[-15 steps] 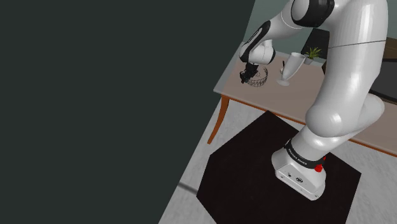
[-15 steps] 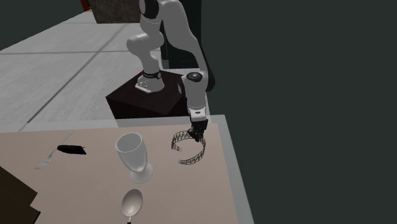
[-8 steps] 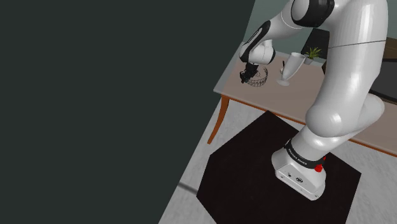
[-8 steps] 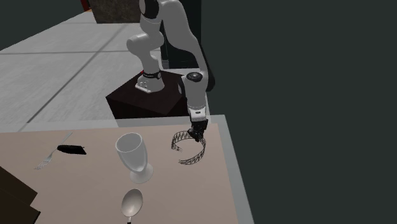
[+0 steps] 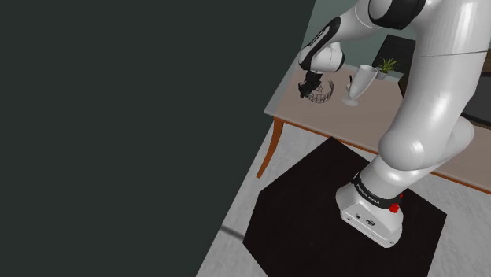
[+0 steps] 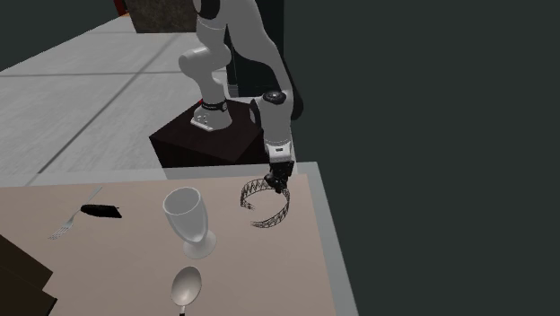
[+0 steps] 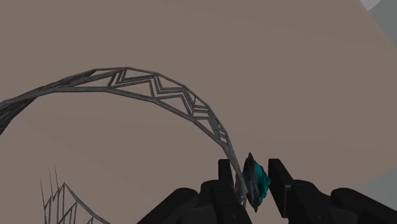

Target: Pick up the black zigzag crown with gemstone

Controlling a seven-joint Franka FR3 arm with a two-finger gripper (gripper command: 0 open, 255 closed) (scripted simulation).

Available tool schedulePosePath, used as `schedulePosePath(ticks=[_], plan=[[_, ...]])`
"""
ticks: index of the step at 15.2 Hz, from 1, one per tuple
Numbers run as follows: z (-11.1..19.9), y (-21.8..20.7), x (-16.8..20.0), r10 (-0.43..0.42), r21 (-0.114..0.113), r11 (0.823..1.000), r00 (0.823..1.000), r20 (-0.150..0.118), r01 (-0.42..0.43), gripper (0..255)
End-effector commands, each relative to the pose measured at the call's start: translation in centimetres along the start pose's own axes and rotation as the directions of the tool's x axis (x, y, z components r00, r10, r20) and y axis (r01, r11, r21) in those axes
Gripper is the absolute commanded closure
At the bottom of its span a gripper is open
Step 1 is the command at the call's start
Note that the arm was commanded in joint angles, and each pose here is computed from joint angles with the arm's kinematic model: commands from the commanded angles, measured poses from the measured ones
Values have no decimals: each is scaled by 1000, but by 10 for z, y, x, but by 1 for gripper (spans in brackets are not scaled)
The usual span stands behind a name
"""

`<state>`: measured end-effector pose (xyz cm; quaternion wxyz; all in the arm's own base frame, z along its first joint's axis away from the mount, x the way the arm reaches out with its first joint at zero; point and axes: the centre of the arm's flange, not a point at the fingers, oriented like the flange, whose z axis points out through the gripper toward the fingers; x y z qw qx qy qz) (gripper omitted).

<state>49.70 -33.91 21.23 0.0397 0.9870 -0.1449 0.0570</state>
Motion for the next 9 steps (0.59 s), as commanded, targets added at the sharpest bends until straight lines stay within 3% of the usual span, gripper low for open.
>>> schedulePosePath(ticks=[1, 9], plan=[[-11, 2, 1, 0, 0, 1000, 1000, 0, 0, 255], [-43, 4, 5, 0, 0, 1000, 1000, 0, 0, 255]])
